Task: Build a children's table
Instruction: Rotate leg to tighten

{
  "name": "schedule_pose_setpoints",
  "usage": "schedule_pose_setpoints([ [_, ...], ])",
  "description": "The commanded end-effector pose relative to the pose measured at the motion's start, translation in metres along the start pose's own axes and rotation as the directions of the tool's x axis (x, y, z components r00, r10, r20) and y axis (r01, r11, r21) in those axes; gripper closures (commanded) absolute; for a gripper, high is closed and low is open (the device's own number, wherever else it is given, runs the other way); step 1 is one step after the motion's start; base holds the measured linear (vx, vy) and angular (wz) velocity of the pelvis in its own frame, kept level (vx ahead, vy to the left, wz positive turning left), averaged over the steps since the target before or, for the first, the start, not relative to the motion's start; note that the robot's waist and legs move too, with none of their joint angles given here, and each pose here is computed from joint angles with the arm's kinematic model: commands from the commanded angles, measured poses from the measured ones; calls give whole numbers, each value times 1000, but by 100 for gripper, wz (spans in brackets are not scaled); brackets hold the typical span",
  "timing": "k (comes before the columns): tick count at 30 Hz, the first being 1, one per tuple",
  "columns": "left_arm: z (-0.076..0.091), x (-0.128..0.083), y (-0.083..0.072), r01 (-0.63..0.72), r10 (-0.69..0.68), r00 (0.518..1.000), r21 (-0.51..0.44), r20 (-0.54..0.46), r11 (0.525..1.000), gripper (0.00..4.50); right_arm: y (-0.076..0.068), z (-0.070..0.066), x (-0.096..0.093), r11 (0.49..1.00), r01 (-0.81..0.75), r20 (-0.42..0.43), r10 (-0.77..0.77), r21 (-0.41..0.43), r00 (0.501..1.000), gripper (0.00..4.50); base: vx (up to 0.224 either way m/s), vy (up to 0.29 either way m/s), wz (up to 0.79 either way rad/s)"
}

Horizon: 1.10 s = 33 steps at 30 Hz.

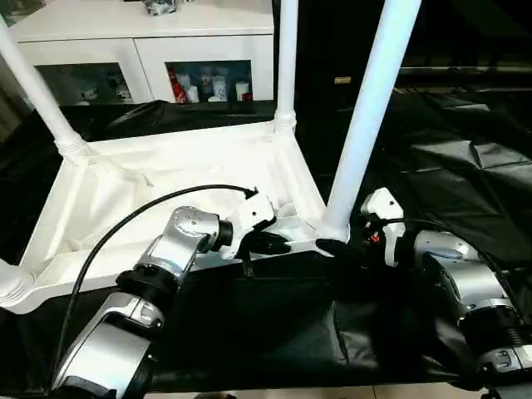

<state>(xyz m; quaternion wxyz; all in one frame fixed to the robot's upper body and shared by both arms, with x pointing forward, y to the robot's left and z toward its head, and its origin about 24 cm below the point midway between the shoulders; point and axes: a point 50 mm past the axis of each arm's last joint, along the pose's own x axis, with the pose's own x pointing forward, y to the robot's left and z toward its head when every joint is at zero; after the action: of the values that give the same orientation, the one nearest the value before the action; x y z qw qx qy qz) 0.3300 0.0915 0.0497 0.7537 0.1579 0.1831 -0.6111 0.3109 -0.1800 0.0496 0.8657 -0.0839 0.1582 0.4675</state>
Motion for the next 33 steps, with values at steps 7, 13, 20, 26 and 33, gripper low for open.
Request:
schedule_pose_setpoints([
  [7,12,4,-5,55,-55,993,8,104,998,450,-1,7,6,1000,-9,26,9,1,1000,124,0,0,0],
  [13,9,3,-6,60,-60,994,2,94,998,450,1,1,7,1000,-5,20,4,15,1000,165,0,0,0],
  [20,0,5,-2,-29,30,999,-24,25,999,450,1,-14,12,992,103,-14,-102,80,995,173,0,0,0],
  [26,8,31,14,-345,342,938,-203,-50,916,450,-8,-24,42,811,519,-109,-510,270,853,175,0,0,0],
  [33,35,56,9,-366,368,930,-140,-6,920,450,1,-4,73,795,538,-68,-543,280,837,140,0,0,0],
])
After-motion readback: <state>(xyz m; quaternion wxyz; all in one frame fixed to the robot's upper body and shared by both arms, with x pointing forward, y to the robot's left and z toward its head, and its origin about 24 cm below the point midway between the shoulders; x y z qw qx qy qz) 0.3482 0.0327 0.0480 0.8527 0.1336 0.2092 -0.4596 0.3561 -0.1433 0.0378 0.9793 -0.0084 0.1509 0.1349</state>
